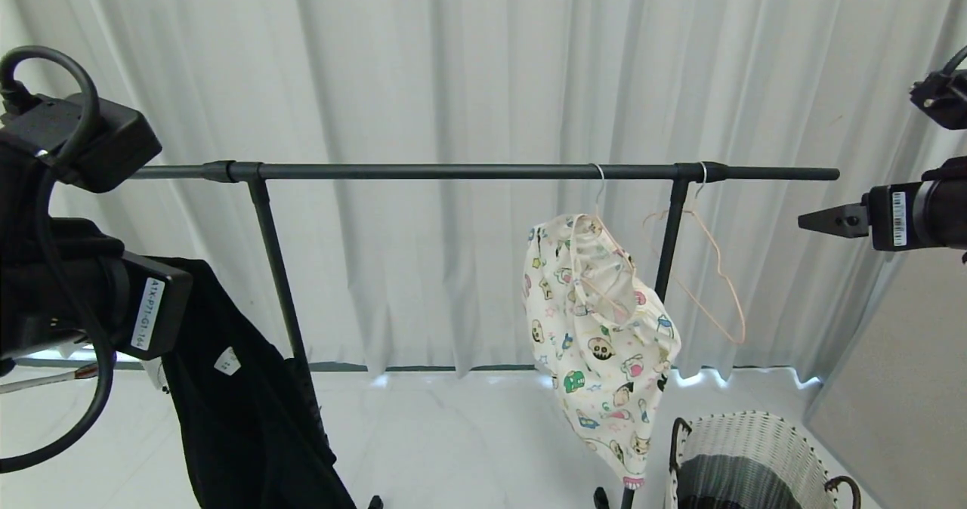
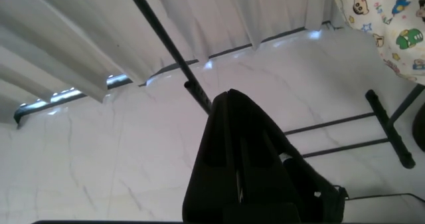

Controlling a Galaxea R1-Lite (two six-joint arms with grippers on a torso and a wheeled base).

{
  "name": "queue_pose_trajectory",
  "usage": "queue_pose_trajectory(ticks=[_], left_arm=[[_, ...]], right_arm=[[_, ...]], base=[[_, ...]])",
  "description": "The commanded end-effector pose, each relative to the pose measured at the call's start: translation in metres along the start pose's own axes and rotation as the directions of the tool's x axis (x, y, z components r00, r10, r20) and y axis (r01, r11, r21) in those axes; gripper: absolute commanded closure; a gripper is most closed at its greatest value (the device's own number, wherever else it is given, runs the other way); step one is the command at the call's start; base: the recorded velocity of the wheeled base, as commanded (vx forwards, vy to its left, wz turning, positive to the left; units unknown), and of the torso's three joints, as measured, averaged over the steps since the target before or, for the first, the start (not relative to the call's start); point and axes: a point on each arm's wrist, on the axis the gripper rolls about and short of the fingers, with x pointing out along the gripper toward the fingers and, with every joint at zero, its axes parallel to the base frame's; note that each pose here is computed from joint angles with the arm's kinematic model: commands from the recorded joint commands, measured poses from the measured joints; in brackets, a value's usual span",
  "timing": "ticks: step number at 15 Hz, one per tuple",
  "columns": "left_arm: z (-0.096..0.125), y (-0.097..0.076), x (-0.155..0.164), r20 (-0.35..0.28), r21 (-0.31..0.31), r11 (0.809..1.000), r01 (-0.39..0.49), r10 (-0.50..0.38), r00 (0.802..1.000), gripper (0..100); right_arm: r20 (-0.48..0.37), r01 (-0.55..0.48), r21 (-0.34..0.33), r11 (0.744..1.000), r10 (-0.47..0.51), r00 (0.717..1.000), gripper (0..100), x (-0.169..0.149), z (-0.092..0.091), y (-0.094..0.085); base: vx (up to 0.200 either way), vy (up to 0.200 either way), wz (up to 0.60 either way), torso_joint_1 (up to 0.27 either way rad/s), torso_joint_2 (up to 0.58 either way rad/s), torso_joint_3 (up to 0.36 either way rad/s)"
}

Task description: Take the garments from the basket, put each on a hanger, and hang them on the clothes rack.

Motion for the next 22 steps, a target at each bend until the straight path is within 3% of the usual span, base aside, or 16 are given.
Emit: queue_pose_trajectory(ticks=[1,6,10,15,21,22], left_arm=[[0.0,-0.001,0.003,-0.009,0.003,1.0,0.0,0.0,1.0,100],[-0.001,-0.002,0.004,-0.015,0.002,1.0,0.001,-0.001,1.0,100],[-0.001,-0.001,0.001,-0.007,-0.003,1.0,-0.002,0.002,1.0,100],[-0.002,0.0,0.001,-0.008,-0.004,1.0,-0.005,0.005,1.0,100],[-0.003,-0.001,0.003,-0.016,0.0,1.0,-0.003,0.003,1.0,100],[-0.003,-0.001,0.003,-0.016,0.0,1.0,-0.003,0.003,1.0,100]], right_arm=[[-0.034,-0.003,-0.005,1.0,0.003,0.999,0,0.015,-0.006,0.002],[-0.118,0.021,0.004,1.0,-0.021,0.993,0,0.068,-0.031,0.001],[-0.189,0.036,0.025,0.999,-0.031,0.981,0,0.119,-0.05,-0.01],[-0.276,0.012,0.034,0.999,-0.003,0.961,0,0.155,-0.072,-0.011],[-0.284,0.009,0.078,0.997,0.014,0.959,0,0.169,-0.079,-0.003],[-0.281,0.012,0.095,0.995,0.015,0.96,100,0.169,-0.078,-0.003]], base=[[0.2,0.0,0.0,0.002,0.0,0.002],[0.2,0.0,0.0,0.001,0.0,0.0],[0.0,0.0,0.0,0.0,0.0,0.0],[0.0,0.0,0.0,0.0,0.0,0.0],[0.0,0.0,0.0,0.0,0.0,0.0],[0.0,0.0,0.0,0.0,0.0,0.0]])
